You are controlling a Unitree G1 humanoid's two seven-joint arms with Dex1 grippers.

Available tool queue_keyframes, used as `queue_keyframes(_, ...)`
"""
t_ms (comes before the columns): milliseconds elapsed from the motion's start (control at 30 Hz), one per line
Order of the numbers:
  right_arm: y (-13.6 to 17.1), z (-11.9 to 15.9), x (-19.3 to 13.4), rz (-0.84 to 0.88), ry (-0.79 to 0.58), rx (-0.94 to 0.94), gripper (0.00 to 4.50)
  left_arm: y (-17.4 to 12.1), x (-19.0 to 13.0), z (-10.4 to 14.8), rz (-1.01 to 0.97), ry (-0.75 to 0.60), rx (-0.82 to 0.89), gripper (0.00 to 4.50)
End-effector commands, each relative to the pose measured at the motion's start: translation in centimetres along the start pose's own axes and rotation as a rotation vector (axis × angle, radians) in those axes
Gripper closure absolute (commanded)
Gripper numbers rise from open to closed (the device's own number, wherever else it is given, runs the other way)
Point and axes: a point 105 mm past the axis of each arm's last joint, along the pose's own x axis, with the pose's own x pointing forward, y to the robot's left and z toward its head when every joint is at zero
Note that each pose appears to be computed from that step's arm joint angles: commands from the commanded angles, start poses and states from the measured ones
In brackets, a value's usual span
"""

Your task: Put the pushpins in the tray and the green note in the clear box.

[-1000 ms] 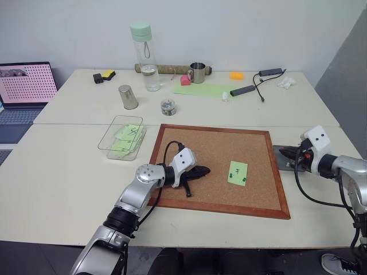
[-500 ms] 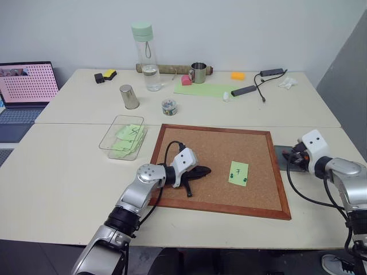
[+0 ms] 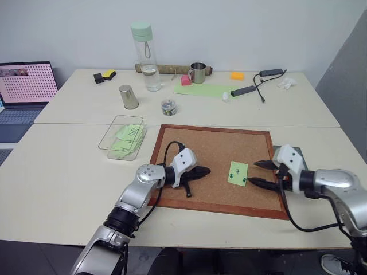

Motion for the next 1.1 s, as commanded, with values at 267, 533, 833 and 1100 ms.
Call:
queue_keyframes(267,-0.2,-0.3,1.2,-0.003,-0.03,-0.006,1.79,-1.1,-0.1,-2.0,-0.038,0.074,-0.041,4.5)
queue_keyframes(533,0.2,-0.7,1.2,0.023,-0.031,0.002,3.27,-1.2,-0.2,-2.2,-0.041,0.079,-0.042,4.5)
queue_keyframes(833,0.6,-0.6,1.1,0.044,-0.044,-0.002,4.49,-1.1,-0.2,-2.3,-0.039,0.082,-0.044,4.5)
queue_keyframes(1100,0.2,1.9,0.0,0.029,-0.134,0.029,4.49,-1.1,-0.2,-2.7,-0.029,0.092,-0.049,4.5)
